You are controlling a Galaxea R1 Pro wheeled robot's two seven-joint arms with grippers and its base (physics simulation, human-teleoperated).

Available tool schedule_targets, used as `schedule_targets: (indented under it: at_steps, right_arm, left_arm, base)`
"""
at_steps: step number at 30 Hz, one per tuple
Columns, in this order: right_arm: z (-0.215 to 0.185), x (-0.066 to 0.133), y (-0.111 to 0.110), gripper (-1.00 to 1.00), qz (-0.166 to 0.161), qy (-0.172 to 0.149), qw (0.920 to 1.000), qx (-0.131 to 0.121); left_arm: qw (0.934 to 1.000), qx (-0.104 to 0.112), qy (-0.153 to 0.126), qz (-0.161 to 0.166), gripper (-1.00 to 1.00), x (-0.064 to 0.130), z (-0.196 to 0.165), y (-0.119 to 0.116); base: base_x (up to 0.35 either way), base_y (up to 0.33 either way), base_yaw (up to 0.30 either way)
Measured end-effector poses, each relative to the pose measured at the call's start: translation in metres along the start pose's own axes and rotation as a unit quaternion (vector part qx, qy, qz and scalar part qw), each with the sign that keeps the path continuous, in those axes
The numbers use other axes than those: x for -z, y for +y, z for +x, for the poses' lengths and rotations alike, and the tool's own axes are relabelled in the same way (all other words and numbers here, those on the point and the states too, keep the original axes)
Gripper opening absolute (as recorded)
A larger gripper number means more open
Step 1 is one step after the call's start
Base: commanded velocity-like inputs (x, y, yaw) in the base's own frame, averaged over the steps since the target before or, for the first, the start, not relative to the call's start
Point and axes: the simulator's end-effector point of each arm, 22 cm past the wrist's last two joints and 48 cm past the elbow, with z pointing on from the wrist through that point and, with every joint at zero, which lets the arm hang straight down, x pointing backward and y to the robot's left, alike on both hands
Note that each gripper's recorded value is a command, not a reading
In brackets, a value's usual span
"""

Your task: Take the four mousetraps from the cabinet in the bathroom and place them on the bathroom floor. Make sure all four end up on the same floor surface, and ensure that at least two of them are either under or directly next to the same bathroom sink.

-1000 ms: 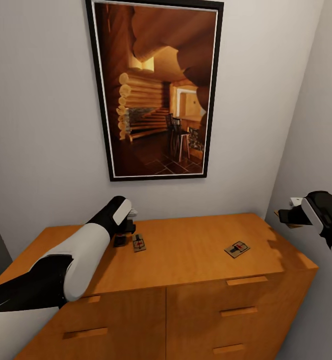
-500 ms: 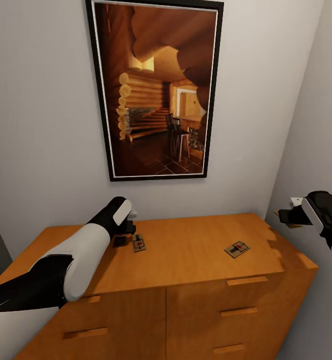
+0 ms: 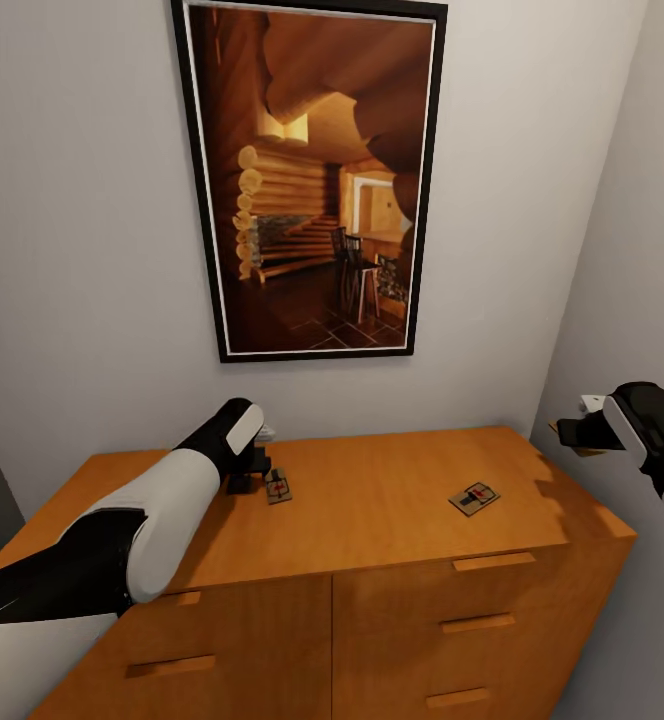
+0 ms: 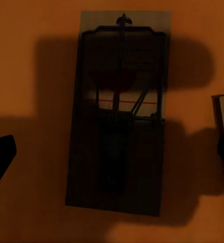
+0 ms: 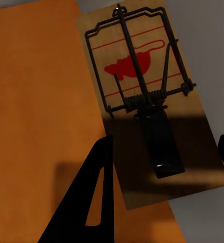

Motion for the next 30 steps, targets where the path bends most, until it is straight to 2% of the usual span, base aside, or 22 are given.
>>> schedule_targets:
  at_steps: [17,30]
  right_arm:
    - [0.0,0.0002,-0.0009,-1.0,0.0,0.0,1.0,-0.001]
    - [-0.0002,0.0007,-0.0011,-1.0,0.0,0.0,1.0,-0.001]
  left_arm:
    - [1.0,-0.002,0.007,-0.003,1.0,-0.0041,0.0053,0.0016]
    - [0.9999,0.014,-0.002,0.0,1.0,-0.0067,0.0026,0.0014]
  base:
    - [0.0,0.0,0.0]
    - [0.0,0.0,0.0]
